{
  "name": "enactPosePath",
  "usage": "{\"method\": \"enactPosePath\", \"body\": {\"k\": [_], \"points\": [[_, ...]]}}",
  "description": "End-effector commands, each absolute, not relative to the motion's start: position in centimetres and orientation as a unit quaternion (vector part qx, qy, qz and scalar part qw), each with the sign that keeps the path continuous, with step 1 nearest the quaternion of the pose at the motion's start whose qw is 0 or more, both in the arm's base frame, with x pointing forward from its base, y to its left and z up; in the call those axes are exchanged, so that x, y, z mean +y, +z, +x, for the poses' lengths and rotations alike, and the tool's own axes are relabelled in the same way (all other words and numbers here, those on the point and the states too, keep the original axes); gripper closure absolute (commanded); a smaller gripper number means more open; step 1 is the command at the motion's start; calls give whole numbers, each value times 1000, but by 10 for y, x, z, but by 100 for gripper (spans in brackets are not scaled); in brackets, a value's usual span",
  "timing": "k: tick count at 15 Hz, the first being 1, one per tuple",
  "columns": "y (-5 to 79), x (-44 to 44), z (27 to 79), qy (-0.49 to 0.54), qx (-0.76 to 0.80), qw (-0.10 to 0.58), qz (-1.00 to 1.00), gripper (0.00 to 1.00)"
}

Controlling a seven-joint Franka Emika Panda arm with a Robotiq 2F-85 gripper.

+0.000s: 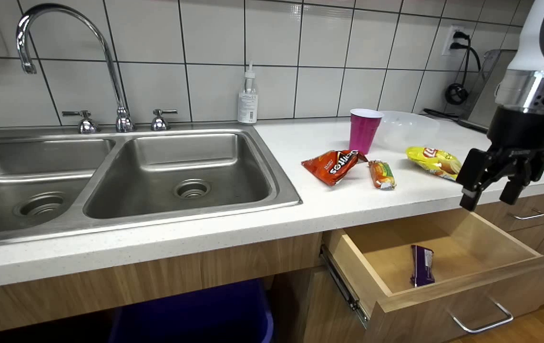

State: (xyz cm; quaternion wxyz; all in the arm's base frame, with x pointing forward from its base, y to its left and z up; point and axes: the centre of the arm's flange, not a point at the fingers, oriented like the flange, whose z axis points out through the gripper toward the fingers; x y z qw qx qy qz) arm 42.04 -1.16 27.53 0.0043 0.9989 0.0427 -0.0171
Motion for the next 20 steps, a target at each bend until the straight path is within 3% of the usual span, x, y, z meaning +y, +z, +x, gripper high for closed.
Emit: {"method": "enactPosePath", "body": {"k": [1, 20], "points": [[294, -30, 448, 5, 31, 6, 999, 0], [320, -110, 567, 124, 20, 33, 991, 0]]}}
